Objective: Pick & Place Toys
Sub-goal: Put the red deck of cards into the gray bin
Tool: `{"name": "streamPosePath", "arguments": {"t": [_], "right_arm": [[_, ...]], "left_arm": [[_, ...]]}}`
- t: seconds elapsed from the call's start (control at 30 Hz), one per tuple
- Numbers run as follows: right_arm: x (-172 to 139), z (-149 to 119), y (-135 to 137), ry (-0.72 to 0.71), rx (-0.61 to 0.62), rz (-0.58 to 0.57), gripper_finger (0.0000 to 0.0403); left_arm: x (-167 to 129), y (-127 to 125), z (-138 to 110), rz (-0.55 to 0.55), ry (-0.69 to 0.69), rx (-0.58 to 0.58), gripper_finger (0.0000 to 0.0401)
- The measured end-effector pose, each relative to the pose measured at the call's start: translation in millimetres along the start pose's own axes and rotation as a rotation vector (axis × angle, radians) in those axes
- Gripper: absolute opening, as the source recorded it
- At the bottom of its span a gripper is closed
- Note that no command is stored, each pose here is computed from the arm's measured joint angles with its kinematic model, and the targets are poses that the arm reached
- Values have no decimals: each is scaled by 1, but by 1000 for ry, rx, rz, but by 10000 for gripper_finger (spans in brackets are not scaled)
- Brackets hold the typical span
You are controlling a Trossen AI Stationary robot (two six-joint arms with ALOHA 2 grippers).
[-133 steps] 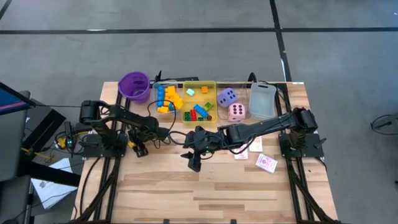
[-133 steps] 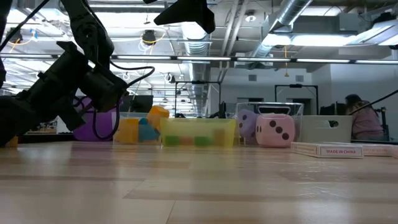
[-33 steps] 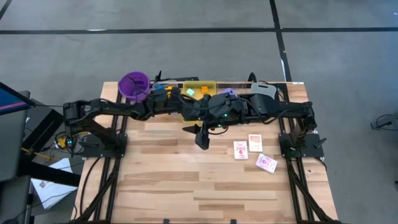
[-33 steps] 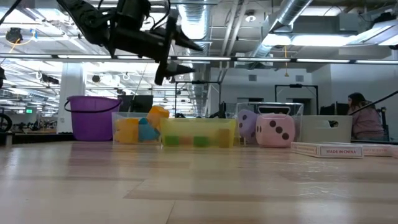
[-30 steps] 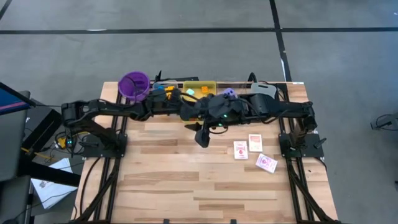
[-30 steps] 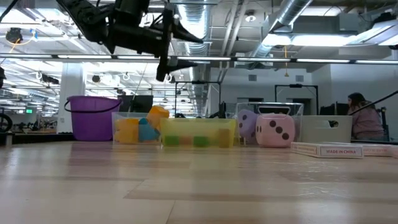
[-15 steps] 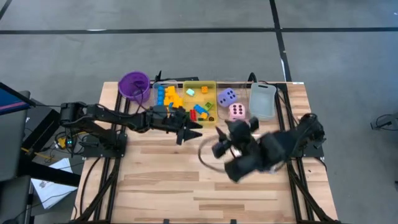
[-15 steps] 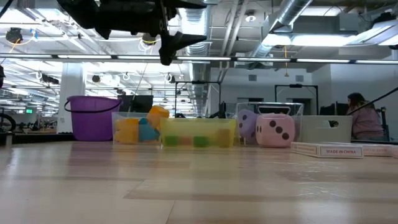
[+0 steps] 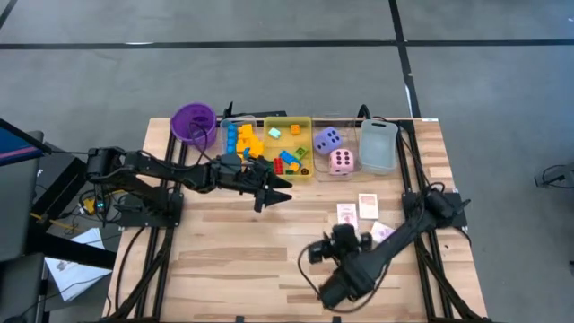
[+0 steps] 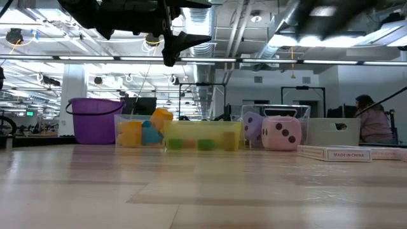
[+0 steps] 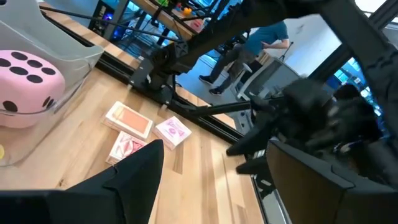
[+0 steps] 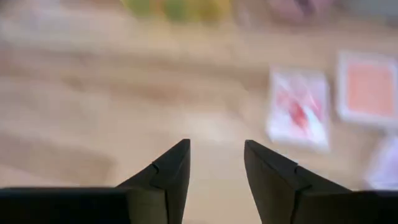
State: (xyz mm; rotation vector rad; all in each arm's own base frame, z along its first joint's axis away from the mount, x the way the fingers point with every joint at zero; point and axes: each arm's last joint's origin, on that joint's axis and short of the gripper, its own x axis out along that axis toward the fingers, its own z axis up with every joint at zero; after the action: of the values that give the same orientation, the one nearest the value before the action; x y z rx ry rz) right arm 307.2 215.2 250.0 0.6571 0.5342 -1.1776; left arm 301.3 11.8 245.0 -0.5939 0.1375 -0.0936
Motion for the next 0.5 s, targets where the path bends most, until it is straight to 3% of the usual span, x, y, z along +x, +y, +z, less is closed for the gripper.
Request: {"name": "streamPosePath", "arguments": {"t": [0.17, 0.37, 0.5], "right_arm": [[4, -26, -6, 154, -48, -140, 159], [20, -44, -4, 161, -68, -213, 196], [27, -49, -1, 147, -29, -197, 217]], "left_arm": [[0, 0, 0, 1, 0, 0, 278], [0, 0, 0, 1, 0, 1, 278], [0, 0, 0, 1, 0, 1, 278]]}}
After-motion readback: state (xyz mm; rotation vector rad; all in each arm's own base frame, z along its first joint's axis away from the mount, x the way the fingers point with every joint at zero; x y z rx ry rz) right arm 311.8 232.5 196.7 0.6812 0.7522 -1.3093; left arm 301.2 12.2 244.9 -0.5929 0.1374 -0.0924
